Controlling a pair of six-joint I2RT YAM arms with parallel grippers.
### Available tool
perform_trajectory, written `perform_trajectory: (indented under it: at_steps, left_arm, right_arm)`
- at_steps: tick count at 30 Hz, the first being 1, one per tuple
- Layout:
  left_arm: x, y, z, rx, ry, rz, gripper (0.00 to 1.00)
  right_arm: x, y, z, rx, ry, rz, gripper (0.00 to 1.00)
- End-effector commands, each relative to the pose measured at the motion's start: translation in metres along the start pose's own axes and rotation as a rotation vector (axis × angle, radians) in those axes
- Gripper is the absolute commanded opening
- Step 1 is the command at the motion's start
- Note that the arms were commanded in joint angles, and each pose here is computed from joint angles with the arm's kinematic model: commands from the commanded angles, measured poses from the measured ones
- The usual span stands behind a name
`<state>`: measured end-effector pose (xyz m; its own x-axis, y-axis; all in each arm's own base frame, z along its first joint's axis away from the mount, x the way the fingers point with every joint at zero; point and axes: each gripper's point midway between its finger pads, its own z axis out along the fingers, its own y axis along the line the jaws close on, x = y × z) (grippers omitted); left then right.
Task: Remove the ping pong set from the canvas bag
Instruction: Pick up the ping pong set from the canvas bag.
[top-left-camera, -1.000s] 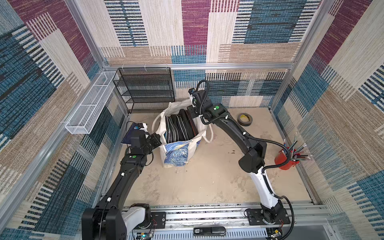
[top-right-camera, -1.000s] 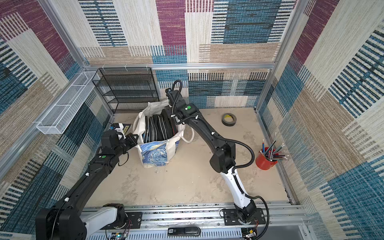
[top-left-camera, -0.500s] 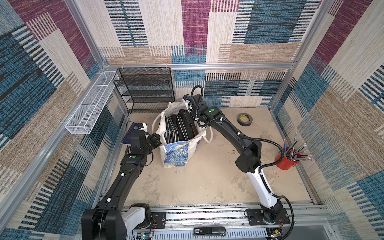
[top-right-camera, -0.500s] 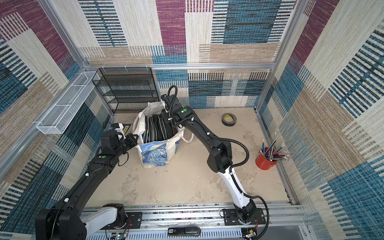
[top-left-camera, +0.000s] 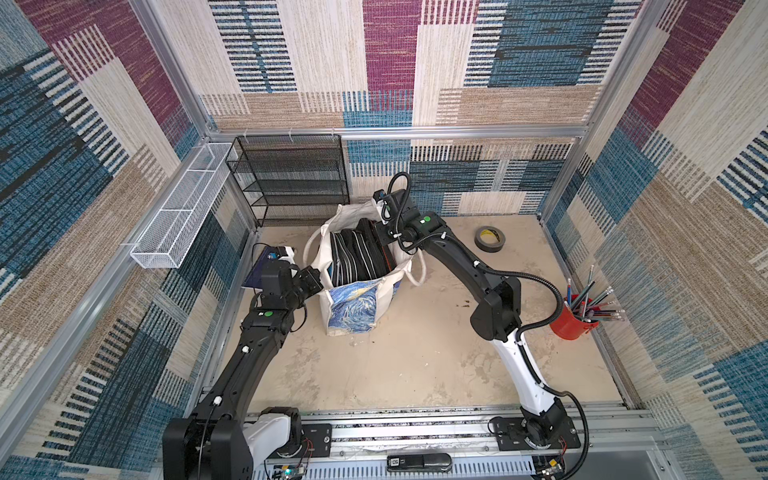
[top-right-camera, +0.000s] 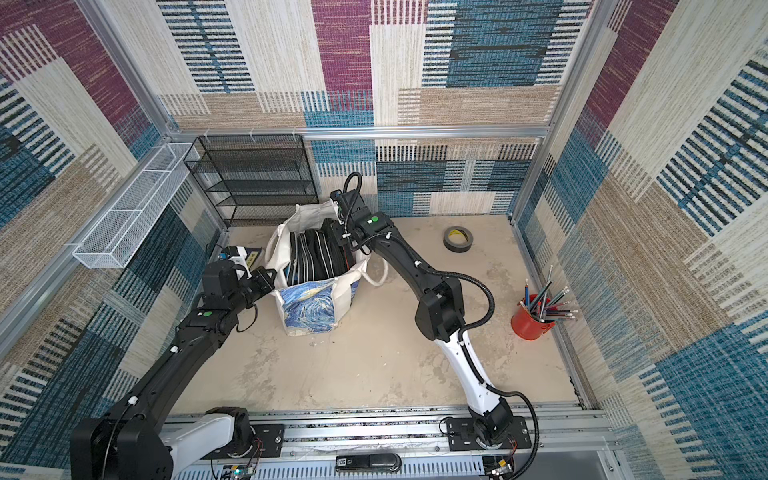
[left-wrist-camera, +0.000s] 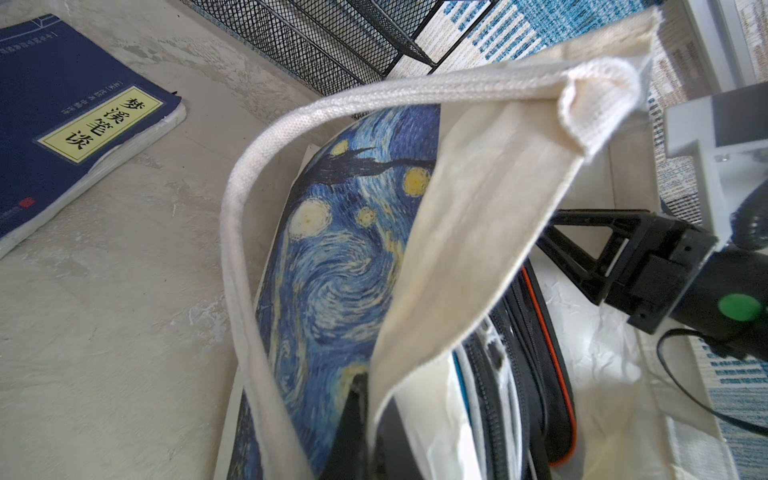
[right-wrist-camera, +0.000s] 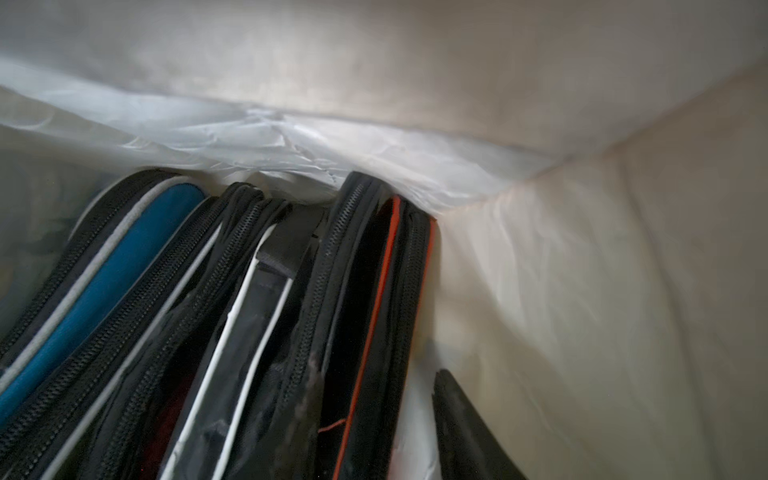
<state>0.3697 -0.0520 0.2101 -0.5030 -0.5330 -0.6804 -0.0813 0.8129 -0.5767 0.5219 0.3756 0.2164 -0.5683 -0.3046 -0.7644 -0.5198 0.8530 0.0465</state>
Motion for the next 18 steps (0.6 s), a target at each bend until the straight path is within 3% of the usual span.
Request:
perform_trajectory:
  at_steps: [1, 18]
  left_arm:
    - [0.015, 0.012, 0.000, -0.047, 0.055, -0.009, 0.00]
    - [0.012, 0.012, -0.002, -0.053, 0.047, -0.005, 0.00]
  right_arm:
    - [-0.003, 0.001, 0.003, -0.009, -0.016, 0.009, 0.46]
    - [0.020, -0.012, 0.024, 0.060, 0.033, -0.015, 0.43]
